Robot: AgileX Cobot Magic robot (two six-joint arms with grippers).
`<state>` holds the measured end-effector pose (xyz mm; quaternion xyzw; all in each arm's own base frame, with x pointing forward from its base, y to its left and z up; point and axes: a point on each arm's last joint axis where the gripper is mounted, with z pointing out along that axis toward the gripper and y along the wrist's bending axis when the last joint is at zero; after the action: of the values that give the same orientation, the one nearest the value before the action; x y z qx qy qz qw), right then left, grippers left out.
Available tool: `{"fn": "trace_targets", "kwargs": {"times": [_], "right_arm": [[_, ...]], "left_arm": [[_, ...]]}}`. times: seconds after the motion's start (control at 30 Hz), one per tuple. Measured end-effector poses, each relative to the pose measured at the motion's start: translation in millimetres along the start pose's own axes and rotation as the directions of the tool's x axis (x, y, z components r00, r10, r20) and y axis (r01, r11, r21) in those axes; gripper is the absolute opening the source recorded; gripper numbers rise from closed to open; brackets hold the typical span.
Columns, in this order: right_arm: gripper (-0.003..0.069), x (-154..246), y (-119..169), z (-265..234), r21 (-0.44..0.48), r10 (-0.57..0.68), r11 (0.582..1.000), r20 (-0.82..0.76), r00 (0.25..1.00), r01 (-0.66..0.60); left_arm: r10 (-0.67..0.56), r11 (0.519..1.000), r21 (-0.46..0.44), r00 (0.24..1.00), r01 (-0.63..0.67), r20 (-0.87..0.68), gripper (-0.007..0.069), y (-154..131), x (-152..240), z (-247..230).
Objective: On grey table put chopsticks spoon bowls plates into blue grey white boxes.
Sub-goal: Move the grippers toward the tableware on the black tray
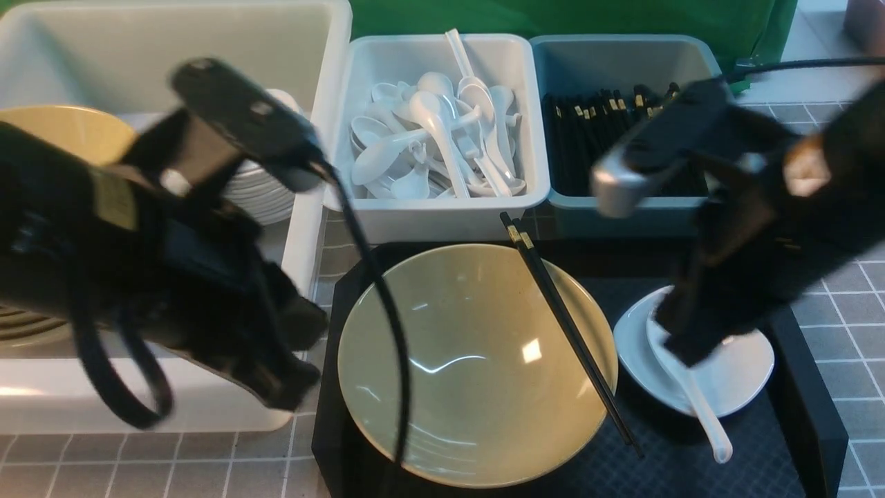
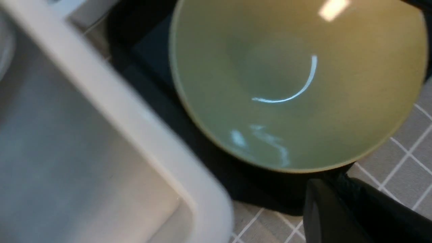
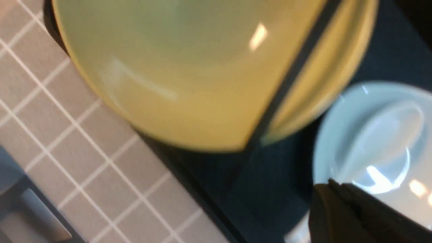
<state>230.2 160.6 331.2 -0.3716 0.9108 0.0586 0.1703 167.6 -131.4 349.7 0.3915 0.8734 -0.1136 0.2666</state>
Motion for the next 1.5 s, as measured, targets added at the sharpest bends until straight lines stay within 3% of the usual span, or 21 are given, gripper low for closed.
{"fn": "trace_targets", "kwargs": {"times": [0.13, 0.4, 0.5, 0.6, 0.83, 1.1, 1.3, 1.5], "right_arm": [[0.0116, -30.5, -3.4, 24.8, 0.0, 0.033, 0.999, -0.032, 0.999, -0.033], [0.0413, -70.1, -11.8, 64.0, 0.002, 0.082, 0.997, -0.081, 0.993, -0.082], [0.0474, -78.0, -13.8, 76.6, 0.002, 0.091, 0.996, -0.115, 0.989, -0.091], [0.0489, -81.3, -15.2, 90.4, 0.009, 0.105, 0.994, -0.151, 0.983, -0.105], [0.0492, -81.4, -23.2, 114.7, 0.09, 0.152, 0.987, -0.207, 0.966, -0.136], [0.0469, -81.9, -22.7, 119.1, 0.087, 0.176, 0.983, -0.21, 0.962, -0.161], [0.0353, -81.5, -21.4, 130.7, 0.075, 0.181, 0.983, -0.237, 0.954, -0.168], [0.015, -83.8, -21.6, 129.0, 0.074, 0.18, 0.983, -0.234, 0.955, -0.168]], "left_arm": [[0.038, 0.999, -0.021, 0.999, -0.039, -0.009, -0.0011, -4.2, -0.8, 1.6], [0.002, 0.993, -0.116, 0.997, -0.011, -0.077, -0.0011, 3.8, 10.0, 8.3], [0.002, 0.993, -0.118, 0.996, -0.013, -0.094, -0.0011, 3.7, 18.7, 17.3], [0.005, 0.993, -0.118, 0.995, -0.016, -0.095, -0.0011, 3.4, 26.2, 26.1], [0.009, 0.993, -0.118, 0.994, -0.022, -0.109, -0.0011, 3.1, 38.1, 39.8], [0.016, 0.992, -0.125, 0.998, -0.024, -0.063, -0.0011, 3.7, 34.4, 40.3], [0.019, 0.991, -0.13, 0.999, -0.024, -0.039, -0.0009, 4.0, 32.2, 40.4], [0.02, 0.991, -0.131, 0.999, -0.024, -0.032, -0.0008, 4.1, 31.7, 40.6]]}}
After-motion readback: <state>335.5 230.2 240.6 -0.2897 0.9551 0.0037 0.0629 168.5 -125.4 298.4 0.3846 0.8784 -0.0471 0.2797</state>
